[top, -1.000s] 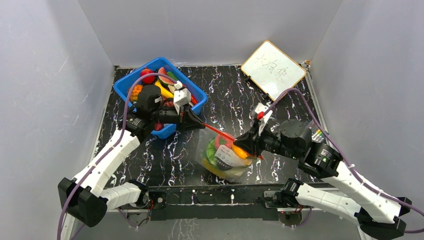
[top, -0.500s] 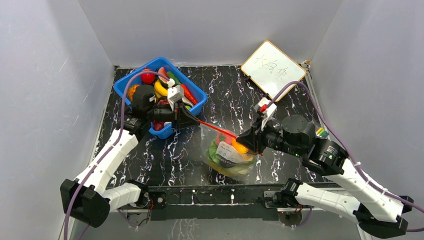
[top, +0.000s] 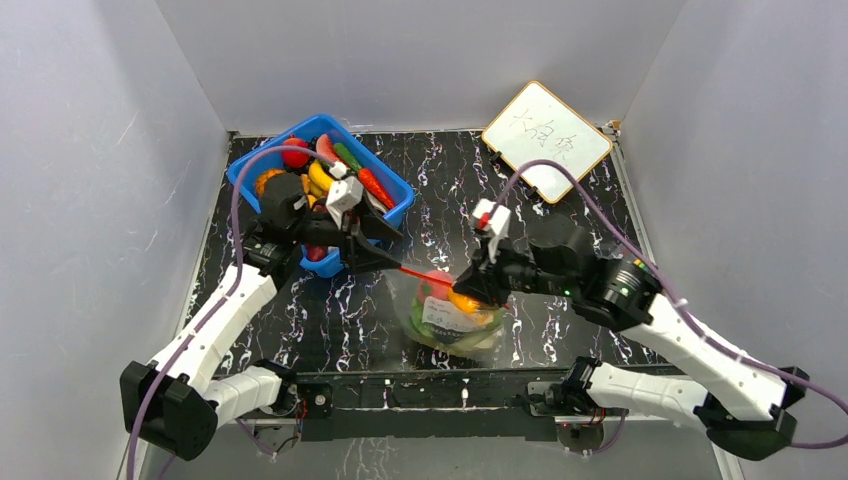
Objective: Place the food in the zip-top bag and seal the zipper
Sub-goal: Zip the zipper food storage bag at the center of the board.
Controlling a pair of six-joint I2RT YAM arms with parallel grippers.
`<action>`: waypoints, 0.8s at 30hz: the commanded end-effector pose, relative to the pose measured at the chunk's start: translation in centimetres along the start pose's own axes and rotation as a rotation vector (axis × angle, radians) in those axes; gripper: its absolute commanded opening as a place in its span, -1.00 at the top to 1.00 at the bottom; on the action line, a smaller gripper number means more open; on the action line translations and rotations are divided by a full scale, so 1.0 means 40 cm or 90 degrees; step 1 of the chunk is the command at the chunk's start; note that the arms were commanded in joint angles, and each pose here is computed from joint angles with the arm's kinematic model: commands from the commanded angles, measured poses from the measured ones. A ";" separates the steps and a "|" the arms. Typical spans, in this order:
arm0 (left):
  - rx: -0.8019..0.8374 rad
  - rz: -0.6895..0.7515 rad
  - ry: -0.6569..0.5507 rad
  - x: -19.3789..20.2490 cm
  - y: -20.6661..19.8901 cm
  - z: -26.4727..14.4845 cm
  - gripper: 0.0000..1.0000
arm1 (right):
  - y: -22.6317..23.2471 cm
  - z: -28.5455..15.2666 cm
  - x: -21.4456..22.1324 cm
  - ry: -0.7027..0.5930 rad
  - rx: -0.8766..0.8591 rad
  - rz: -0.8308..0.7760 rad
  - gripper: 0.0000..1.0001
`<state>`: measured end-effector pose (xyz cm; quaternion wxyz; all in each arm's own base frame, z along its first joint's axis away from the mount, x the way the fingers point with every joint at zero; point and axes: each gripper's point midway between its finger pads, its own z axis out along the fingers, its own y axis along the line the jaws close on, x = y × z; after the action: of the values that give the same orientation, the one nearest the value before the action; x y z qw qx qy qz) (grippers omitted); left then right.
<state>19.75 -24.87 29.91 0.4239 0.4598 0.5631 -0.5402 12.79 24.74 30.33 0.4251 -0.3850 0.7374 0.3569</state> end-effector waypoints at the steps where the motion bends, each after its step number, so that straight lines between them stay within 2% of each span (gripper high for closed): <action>1: 0.086 0.075 0.026 -0.017 -0.092 0.039 -0.19 | 0.042 0.017 -0.134 -0.086 -0.063 -0.084 1.00; 6: 0.118 0.048 0.055 0.022 -0.105 0.062 -0.18 | 0.041 0.049 -0.156 -0.077 -0.072 -0.106 1.00; 12: 0.120 0.033 0.068 0.052 -0.105 0.078 -0.13 | 0.065 0.061 -0.175 -0.106 -0.110 -0.118 1.00; 15: 0.123 0.028 0.078 0.058 -0.105 0.081 0.09 | 0.071 0.061 -0.175 -0.115 -0.120 -0.117 1.00; 18: 0.127 0.022 0.088 0.069 -0.104 0.084 0.44 | 0.069 0.065 -0.170 -0.110 -0.118 -0.110 1.00; 21: 0.123 0.021 0.104 0.090 -0.101 0.079 1.00 | 0.063 0.065 -0.163 -0.109 -0.108 -0.097 1.00; 24: 0.114 0.032 0.115 0.105 -0.102 0.071 1.00 | 0.047 0.062 -0.140 -0.087 -0.087 -0.098 1.00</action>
<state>15.05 -27.87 26.59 0.3317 0.5379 0.5444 -0.5515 13.76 29.19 30.64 0.4115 -0.4550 0.6919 0.3807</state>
